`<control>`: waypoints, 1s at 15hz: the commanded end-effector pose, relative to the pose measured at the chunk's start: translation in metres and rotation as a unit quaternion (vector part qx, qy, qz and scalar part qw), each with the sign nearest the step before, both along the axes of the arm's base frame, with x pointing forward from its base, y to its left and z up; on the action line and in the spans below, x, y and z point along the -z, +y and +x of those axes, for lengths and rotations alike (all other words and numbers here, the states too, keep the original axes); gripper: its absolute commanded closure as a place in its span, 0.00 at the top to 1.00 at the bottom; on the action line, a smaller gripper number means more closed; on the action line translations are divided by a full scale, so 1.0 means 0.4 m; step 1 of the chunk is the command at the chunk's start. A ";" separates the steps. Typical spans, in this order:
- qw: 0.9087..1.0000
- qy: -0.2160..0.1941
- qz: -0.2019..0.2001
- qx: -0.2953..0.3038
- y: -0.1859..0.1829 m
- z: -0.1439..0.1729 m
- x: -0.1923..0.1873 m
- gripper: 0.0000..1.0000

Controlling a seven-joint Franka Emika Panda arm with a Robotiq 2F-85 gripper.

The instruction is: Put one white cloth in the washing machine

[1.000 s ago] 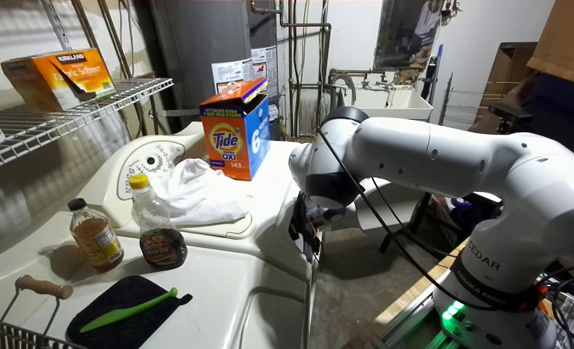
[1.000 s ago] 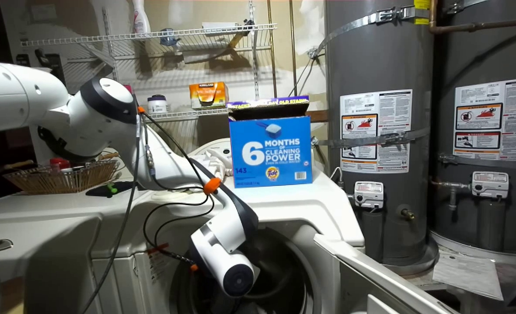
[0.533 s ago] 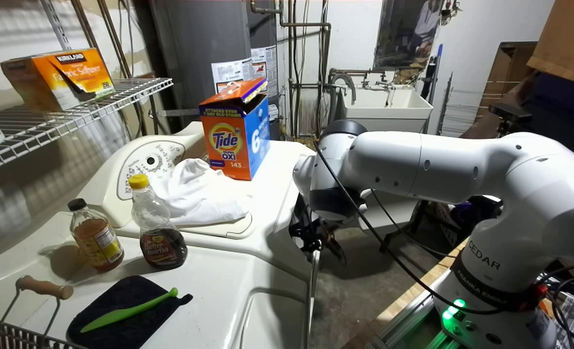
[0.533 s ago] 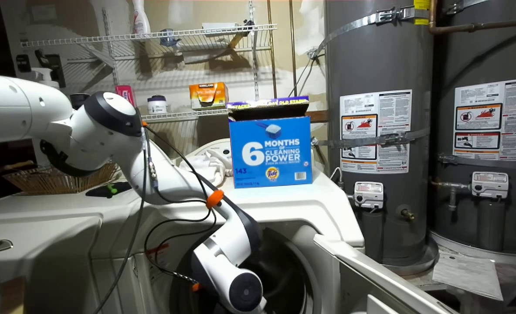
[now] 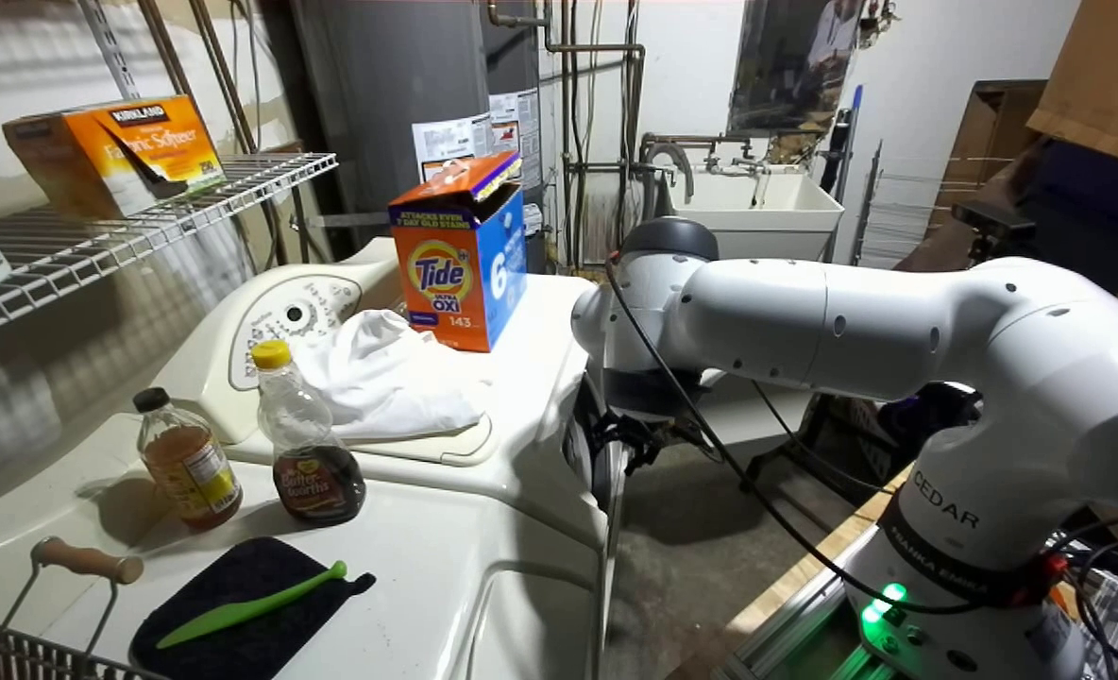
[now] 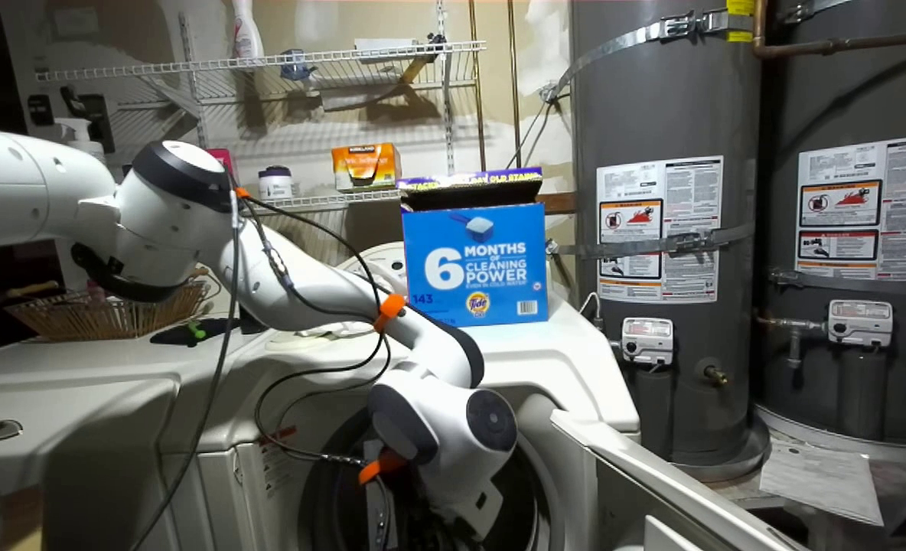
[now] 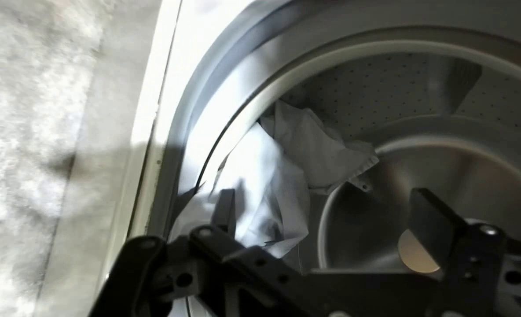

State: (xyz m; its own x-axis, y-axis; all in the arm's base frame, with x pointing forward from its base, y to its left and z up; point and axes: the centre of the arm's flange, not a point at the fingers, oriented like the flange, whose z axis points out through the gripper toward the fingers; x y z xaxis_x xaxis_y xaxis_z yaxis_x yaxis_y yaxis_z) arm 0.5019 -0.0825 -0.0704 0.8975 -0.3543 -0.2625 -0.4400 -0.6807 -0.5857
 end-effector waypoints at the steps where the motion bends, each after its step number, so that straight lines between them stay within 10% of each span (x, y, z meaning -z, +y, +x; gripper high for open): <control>1: 0.996 0.046 -0.054 -0.060 0.019 -0.025 -0.184 1.00; 9: 0.954 0.075 -0.246 -0.155 0.147 -0.110 -0.615 1.00; 15: 0.917 -0.062 -0.356 -0.172 0.226 -0.197 -0.981 1.00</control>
